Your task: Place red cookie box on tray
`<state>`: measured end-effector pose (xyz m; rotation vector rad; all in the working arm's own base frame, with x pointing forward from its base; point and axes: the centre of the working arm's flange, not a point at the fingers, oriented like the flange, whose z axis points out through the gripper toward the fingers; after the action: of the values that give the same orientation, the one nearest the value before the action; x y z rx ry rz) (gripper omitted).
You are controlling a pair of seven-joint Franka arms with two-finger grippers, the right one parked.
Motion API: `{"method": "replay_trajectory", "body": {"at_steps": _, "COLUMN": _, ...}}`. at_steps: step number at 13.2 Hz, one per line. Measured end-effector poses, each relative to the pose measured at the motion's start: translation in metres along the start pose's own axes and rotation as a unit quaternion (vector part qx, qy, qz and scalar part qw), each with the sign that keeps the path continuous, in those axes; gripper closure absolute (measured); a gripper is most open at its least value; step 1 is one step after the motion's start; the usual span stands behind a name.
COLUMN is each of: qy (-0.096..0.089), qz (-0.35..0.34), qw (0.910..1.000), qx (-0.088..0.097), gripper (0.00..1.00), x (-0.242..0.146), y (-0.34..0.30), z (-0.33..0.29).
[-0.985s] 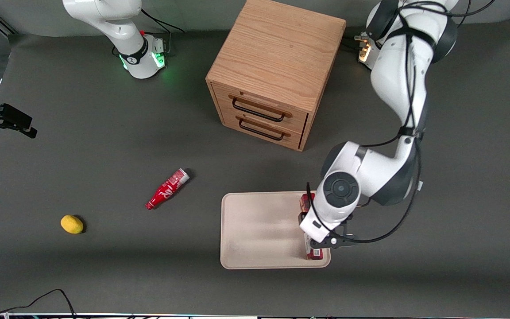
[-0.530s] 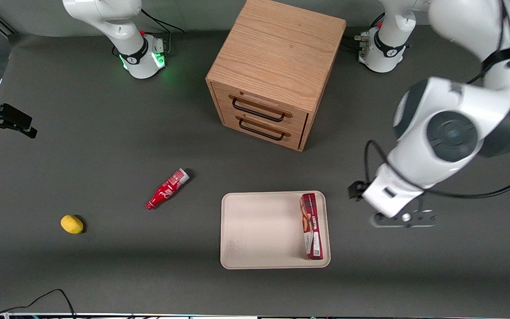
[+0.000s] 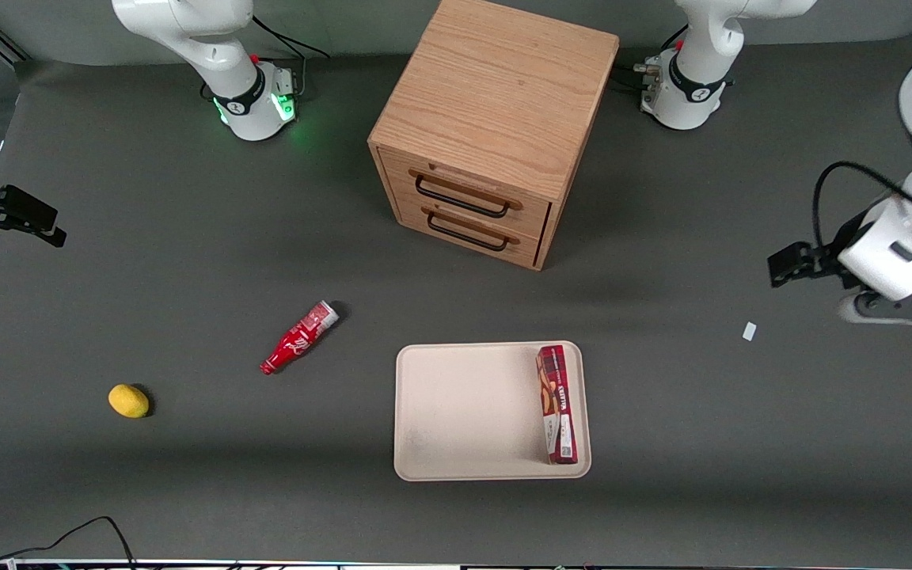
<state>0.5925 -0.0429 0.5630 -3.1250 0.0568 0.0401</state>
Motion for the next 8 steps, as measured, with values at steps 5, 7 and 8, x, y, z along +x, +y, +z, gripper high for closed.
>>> {"method": "replay_trajectory", "body": {"at_steps": 5, "qy": -0.002, "qz": -0.006, "qw": 0.9999, "qx": 0.011, "gripper": 0.00, "x": -0.040, "y": -0.046, "z": -0.003}}
{"method": "replay_trajectory", "body": {"at_steps": 7, "qy": -0.007, "qz": -0.005, "qw": 0.9997, "qx": 0.022, "gripper": 0.00, "x": -0.049, "y": -0.050, "z": -0.009}}
{"method": "replay_trajectory", "body": {"at_steps": 8, "qy": -0.009, "qz": -0.006, "qw": 0.9997, "qx": 0.023, "gripper": 0.00, "x": -0.051, "y": -0.051, "z": -0.010}}
